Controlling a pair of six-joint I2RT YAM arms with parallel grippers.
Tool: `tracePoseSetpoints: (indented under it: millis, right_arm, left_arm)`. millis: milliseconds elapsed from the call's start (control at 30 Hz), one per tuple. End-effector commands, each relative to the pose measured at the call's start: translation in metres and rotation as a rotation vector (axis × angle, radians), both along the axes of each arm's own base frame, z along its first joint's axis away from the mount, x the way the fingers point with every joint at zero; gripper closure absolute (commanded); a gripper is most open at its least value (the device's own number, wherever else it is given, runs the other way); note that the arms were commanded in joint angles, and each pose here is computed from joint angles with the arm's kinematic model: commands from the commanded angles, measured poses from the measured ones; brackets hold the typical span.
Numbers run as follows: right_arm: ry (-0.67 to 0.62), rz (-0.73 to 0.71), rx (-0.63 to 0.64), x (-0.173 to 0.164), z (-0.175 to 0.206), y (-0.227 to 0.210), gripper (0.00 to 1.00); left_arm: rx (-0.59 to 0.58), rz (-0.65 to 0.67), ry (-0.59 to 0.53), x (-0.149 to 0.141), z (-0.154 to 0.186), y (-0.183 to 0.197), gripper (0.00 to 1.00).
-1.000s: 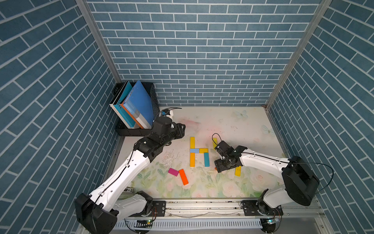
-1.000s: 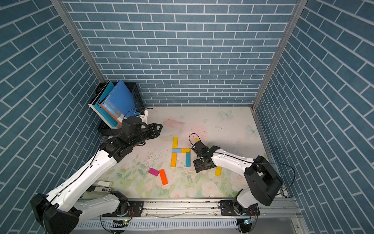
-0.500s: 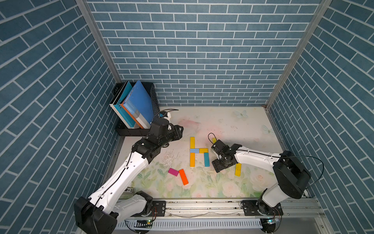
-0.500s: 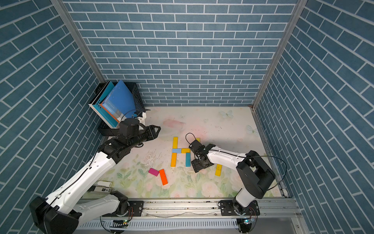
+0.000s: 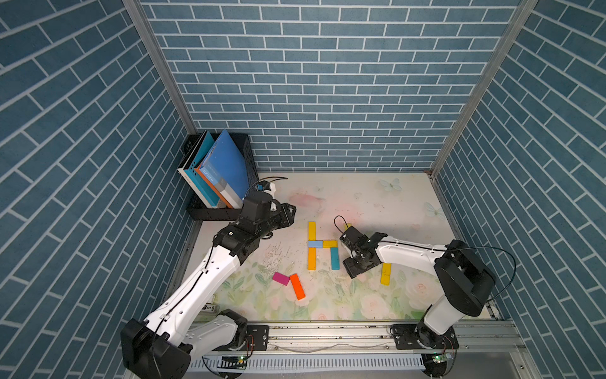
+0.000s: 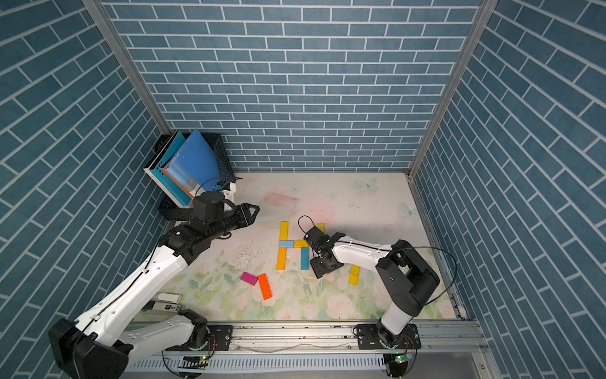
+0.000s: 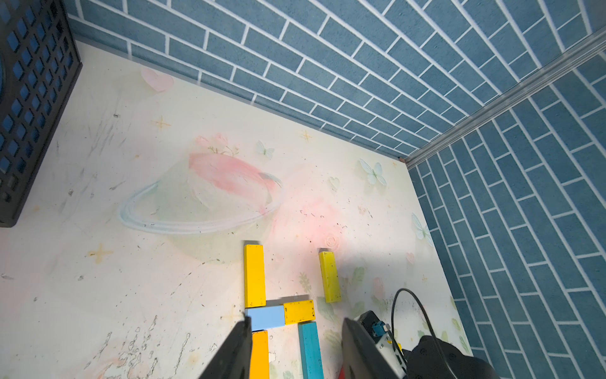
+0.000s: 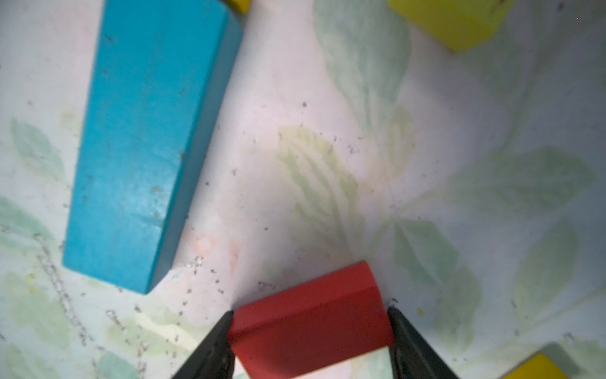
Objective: Assemble the letter h with building blocks
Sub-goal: Pick up the building block from the center of the board, then place the building block at the center of the board.
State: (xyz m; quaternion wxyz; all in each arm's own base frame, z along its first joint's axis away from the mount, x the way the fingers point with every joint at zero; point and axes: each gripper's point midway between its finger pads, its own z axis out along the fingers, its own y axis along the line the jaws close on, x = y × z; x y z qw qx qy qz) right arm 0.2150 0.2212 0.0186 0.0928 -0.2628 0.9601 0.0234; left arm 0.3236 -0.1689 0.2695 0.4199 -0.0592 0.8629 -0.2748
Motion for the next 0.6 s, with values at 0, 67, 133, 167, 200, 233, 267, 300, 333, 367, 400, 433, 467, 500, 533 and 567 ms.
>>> tracePoseSetpoints:
  millis: [0,67,133,167,200,233,267,300,333,367,400,433,467,500,533,567]
  right_arm:
    - [-0.020,-0.064,-0.015,0.006,-0.001,-0.011,0.47]
    - [-0.021,-0.139,0.010,0.015,0.003,-0.020,0.50]
    - [-0.018,-0.236,0.064,0.027,0.009,-0.027,0.53]
    - [-0.014,-0.274,0.095,0.032,0.011,-0.027,0.54]
    - [-0.010,-0.309,0.129,0.036,0.013,-0.025,0.56]
    - [-0.005,-0.338,0.147,0.039,0.012,-0.021,0.56]
    - [-0.003,-0.367,0.153,0.042,0.012,-0.019,0.56]
    - [0.009,-0.394,0.161,0.044,0.008,-0.016,0.57]
    - [0.016,-0.425,0.164,0.047,0.004,-0.014,0.57]
    - [0.016,-0.447,0.167,0.049,0.002,-0.012,0.56]
    - [0.022,-0.465,0.168,0.051,-0.001,-0.010,0.54]
    - [0.021,-0.478,0.165,0.053,-0.002,-0.010,0.47]
    - [0.020,-0.480,0.165,0.055,-0.002,-0.008,0.39]
    - [0.015,-0.480,0.171,0.056,0.000,-0.007,0.32]
    - [0.005,-0.470,0.181,0.058,0.005,-0.005,0.28]
    - [-0.002,-0.457,0.181,0.059,0.009,-0.005,0.25]
  left_arm:
    - [0.001,0.009,0.010,-0.001,-0.005,0.004,0.50]
    - [0.004,0.014,0.016,0.000,-0.008,0.005,0.50]
    - [0.007,0.018,0.023,0.001,-0.009,0.006,0.50]
    - [0.008,0.020,0.026,0.001,-0.010,0.007,0.50]
    - [0.014,0.024,0.035,0.001,-0.012,0.008,0.49]
    - [0.020,0.028,0.041,0.002,-0.014,0.009,0.49]
    - [0.027,0.035,0.052,0.002,-0.016,0.010,0.49]
    - [0.041,0.047,0.071,0.003,-0.022,0.013,0.48]
    - [0.054,0.061,0.092,0.004,-0.027,0.015,0.49]
    - [0.062,0.067,0.109,0.005,-0.032,0.017,0.49]
    - [0.065,0.074,0.126,0.006,-0.036,0.018,0.49]
    - [0.066,0.075,0.139,0.006,-0.040,0.019,0.49]
    - [0.064,0.071,0.148,0.005,-0.042,0.018,0.48]
    - [0.061,0.065,0.152,0.005,-0.043,0.018,0.47]
    - [0.059,0.064,0.154,0.005,-0.044,0.017,0.46]
    - [0.059,0.060,0.154,0.004,-0.044,0.017,0.45]
